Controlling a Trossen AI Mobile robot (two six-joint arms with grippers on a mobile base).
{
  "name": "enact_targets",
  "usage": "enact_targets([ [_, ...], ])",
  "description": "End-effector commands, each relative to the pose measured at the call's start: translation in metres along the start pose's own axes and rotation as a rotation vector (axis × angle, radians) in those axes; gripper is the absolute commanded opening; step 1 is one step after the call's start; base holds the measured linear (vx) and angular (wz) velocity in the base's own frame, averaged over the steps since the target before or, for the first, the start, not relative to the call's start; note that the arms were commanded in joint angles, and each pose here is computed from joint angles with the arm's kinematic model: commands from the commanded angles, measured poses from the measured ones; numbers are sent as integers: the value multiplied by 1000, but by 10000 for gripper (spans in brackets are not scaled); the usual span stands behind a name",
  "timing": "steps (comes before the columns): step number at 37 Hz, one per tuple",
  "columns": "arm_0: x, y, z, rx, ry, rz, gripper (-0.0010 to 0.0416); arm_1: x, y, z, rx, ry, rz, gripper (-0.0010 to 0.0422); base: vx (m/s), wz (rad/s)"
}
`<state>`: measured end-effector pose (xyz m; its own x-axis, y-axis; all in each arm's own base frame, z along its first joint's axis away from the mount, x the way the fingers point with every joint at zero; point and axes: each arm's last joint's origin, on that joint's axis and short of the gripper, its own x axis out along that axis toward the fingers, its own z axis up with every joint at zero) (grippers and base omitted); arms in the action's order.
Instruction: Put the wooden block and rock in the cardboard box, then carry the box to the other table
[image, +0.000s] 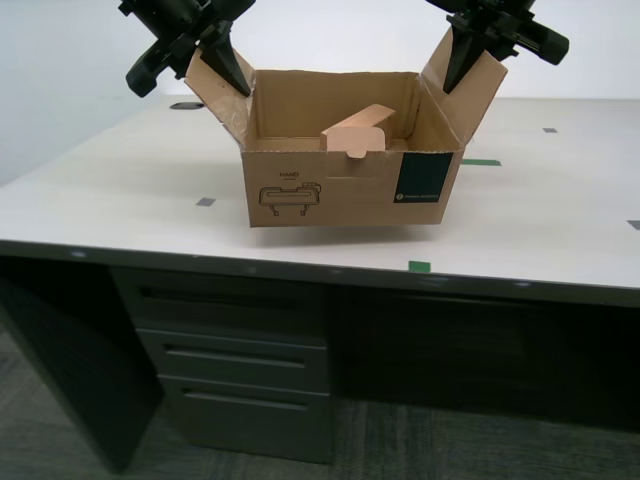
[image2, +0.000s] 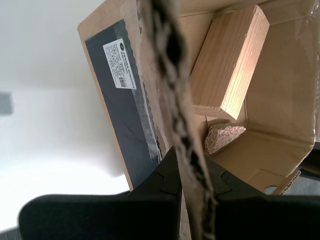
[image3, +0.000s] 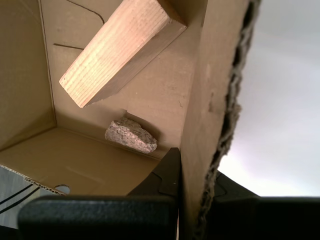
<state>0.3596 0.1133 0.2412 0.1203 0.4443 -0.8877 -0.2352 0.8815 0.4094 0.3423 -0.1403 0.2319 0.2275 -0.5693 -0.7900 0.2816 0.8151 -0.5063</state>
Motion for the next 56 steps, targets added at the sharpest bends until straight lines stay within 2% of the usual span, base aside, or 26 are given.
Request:
enact_targets([
  [1,0,2,0,3,0,9,-1,-1,-1,0,13,-2,-10,-1,-73,238],
  [56,1,5,0,-1,-4,12,-1,-1,-1,0,-63,2,-8,-1,-65,248],
])
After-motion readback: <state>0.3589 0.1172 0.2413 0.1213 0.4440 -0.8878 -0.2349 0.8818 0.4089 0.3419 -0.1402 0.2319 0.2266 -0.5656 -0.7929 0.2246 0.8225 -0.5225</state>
